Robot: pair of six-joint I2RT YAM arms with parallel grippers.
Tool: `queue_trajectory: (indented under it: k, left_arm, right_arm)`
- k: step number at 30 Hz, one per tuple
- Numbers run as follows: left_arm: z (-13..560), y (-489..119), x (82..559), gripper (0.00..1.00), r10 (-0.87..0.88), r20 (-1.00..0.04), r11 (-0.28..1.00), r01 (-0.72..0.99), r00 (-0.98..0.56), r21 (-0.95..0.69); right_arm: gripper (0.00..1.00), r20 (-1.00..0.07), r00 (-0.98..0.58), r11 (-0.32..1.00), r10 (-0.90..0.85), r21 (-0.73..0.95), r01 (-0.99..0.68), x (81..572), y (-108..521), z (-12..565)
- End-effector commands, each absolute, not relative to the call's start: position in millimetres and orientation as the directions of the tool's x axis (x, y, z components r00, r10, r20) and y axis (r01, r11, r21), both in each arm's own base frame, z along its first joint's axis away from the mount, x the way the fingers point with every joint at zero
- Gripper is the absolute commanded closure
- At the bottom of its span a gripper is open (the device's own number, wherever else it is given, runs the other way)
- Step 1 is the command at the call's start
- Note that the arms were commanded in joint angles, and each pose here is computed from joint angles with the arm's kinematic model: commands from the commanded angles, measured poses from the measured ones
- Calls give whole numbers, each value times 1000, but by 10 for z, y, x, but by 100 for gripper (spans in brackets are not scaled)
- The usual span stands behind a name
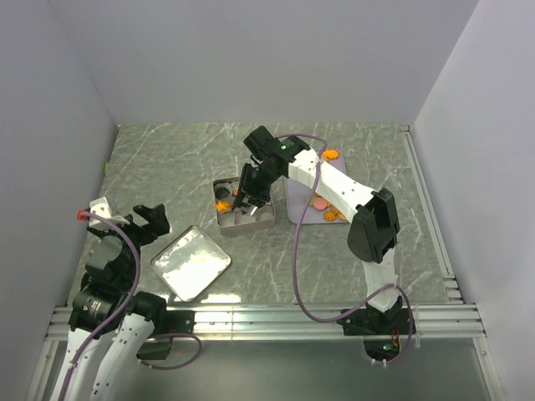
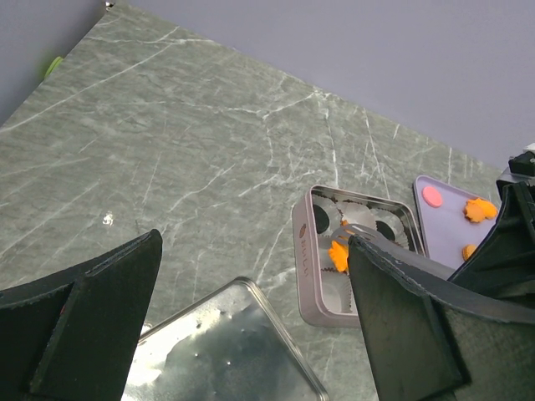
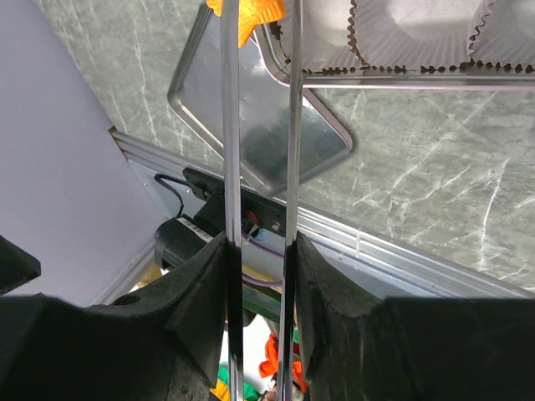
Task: Pack the cookies
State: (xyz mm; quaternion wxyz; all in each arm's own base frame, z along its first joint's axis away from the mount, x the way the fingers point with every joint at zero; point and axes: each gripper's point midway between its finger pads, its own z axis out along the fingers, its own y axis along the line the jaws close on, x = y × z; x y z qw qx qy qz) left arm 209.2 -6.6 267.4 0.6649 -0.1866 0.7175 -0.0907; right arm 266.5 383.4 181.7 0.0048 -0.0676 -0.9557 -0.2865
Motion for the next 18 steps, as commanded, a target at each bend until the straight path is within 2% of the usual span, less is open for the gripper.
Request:
queue_trajectory:
  k: [1,18]
  left_arm:
    - [2764,-87,2085,1,-388,-921,916,-117,-16,-384]
    - [2767,-99,2089,1,-384,-923,919,-109,-17,-380]
  right_arm:
    - [61,30,-992,797,124,592,118,2715,3957,1913]
    - [48,37,-990,809,137,573,133,2761,3992,1848]
